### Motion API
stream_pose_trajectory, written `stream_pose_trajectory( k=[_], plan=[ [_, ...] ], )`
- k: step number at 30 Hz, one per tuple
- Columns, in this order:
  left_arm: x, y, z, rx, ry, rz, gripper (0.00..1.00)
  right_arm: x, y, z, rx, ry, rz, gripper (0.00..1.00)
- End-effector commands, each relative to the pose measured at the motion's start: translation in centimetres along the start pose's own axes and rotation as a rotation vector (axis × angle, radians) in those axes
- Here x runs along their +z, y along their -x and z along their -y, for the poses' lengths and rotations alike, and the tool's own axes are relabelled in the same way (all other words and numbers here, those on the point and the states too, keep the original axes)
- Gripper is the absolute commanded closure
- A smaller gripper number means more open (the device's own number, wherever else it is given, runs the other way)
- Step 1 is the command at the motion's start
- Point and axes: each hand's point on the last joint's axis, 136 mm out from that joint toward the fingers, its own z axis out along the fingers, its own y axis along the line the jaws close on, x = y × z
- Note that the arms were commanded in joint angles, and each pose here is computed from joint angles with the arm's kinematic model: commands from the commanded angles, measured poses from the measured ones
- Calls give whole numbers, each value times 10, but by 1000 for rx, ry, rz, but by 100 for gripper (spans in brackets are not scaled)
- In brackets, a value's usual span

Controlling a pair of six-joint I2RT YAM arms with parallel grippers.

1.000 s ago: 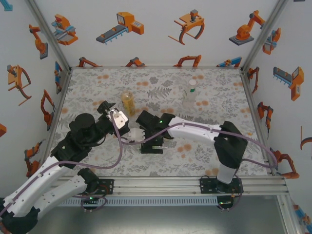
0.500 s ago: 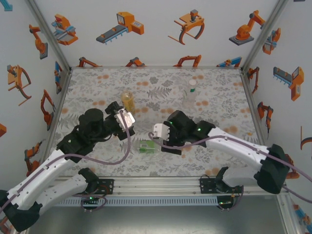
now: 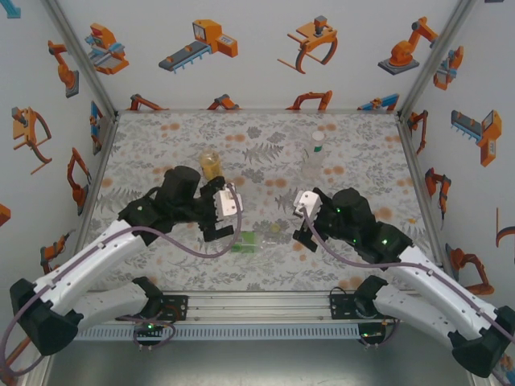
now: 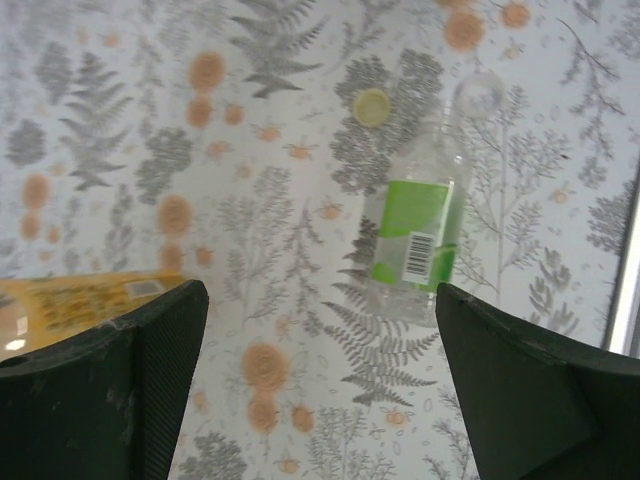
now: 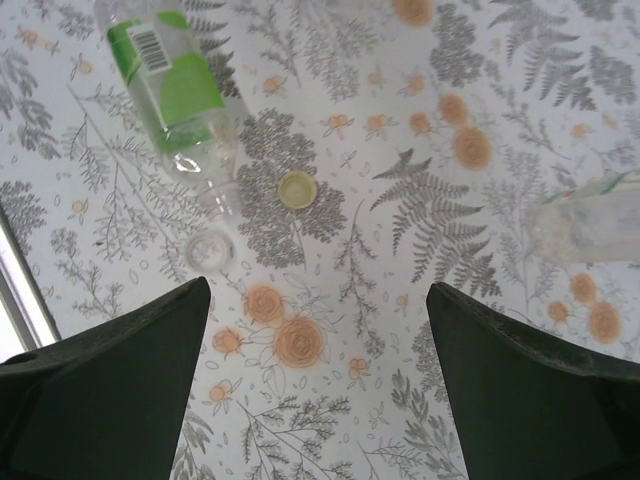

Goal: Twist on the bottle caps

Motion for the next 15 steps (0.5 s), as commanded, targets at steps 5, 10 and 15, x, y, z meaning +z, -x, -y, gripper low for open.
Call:
stream_pose_trajectory(
  k=[5,10,15],
  plan=[
    [30,-13,24,-26,-193,-31,14,-14,2,24,29,-156,32,19],
    [52,-27,40,-37,-282,-81,15,-19,7,25,18,-166,55,18],
    [72,-40,51,-35,-306,-113,15,-22,10,24,14,-163,72,17]
  ],
)
